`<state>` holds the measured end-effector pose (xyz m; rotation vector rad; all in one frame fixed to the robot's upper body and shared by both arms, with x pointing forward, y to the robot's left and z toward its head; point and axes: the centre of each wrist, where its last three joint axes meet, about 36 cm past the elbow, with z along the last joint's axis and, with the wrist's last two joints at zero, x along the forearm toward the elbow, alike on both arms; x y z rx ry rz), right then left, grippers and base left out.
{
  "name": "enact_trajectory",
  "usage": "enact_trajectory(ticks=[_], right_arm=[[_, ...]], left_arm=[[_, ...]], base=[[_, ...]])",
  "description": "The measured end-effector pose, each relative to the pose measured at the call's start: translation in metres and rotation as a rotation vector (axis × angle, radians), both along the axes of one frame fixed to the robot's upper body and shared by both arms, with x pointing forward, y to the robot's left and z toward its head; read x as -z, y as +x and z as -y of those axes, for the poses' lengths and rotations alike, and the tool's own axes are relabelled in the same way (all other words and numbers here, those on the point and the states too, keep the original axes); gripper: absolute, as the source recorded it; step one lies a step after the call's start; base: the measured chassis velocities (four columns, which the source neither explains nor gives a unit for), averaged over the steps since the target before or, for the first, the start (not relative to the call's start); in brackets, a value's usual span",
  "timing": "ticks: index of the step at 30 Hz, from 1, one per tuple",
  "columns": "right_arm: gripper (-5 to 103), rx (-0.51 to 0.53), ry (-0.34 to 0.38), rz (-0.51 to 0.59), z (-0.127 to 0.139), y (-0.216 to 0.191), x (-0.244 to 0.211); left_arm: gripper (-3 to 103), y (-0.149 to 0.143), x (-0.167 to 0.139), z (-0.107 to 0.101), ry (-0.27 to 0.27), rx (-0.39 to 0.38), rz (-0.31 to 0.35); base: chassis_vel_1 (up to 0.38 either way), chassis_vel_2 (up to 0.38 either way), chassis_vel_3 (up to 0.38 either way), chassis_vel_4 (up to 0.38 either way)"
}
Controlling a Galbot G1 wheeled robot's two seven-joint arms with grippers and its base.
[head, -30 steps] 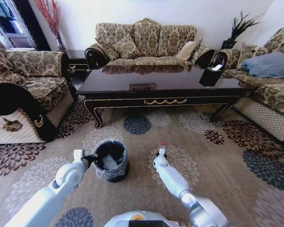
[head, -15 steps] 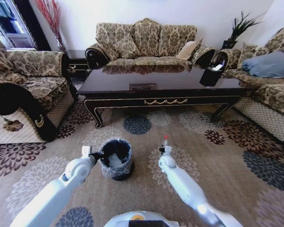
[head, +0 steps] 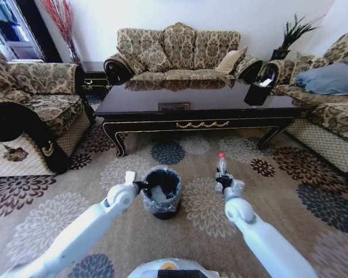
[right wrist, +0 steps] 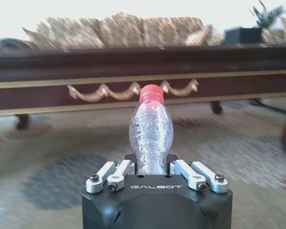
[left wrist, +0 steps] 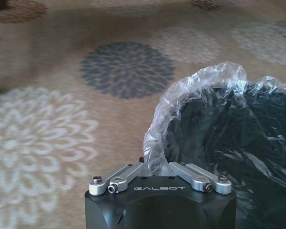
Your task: Move to the front of the table and pick up the trash from the floor, then place it into the trash bin.
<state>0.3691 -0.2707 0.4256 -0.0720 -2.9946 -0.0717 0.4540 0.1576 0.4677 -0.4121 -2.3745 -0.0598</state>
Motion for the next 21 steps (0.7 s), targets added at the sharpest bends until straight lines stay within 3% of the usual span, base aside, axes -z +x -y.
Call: enact_trajectory(ticks=[7,21], right_arm=[[27,-0.118,0.077,0.084,-0.028,-0.03,-0.027],[27,-0.216,0.148,0.086,-0.05,-0.078,-0.025]], left_arm=[[3,-0.003,-0.004,0.045,0.009,0.073,-0.013],[3,0.001,-0.001,0.089,0.011,0.123,-0.048]], base=[[0.0,0.0,0.0,0.0],[0.0,0.0,0.0,0.0]])
